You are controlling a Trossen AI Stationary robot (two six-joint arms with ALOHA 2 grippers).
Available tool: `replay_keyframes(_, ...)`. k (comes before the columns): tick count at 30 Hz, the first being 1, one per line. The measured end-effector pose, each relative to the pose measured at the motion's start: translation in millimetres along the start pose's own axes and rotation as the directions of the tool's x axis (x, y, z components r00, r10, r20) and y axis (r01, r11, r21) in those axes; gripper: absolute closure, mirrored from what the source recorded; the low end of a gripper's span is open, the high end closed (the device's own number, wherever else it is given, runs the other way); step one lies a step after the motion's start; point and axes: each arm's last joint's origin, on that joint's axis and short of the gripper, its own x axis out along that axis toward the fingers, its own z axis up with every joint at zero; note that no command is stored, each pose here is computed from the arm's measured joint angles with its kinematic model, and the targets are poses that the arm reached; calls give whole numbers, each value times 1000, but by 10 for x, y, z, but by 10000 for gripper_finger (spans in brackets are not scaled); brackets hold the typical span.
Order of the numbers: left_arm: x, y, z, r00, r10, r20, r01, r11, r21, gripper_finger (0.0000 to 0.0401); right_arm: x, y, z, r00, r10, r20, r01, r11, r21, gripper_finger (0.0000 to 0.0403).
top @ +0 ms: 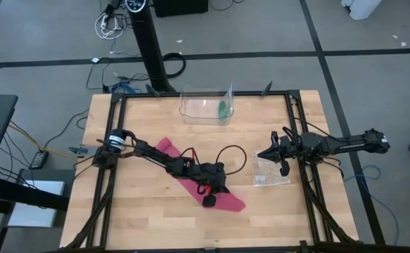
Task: Roll bandage
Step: Roll the pink bandage
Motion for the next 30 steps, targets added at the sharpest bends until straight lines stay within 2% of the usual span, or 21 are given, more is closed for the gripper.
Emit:
replay_keyframes(5, 34, -267, 46, 999, -33, -1, 33, 999, -4, 400, 0, 0, 0, 1000, 0, 0, 0, 1000, 0, 395)
replay_keyframes(15, 44, -910, -66, 999, -44, 1, 44, 999, -22, 398, 0, 0, 0, 1000, 0, 0, 0, 1000, 0, 395)
replay_keyframes(21, 113, -1174, -152, 995, -56, 87, 61, 996, -58, 366, 0, 0, 0, 1000, 0, 0, 0, 1000, 0, 394)
replay_keyframes(28, 242, -1309, -319, 984, -97, 150, 125, 974, -189, 316, 0, 1, 6, 1000, 1, 6, -1, 1000, 0, 396)
replay_keyframes(30, 234, -1354, -317, 981, -94, 168, 127, 972, -198, 302, 0, 1, 6, 1000, 1, 6, -1, 1000, 0, 394)
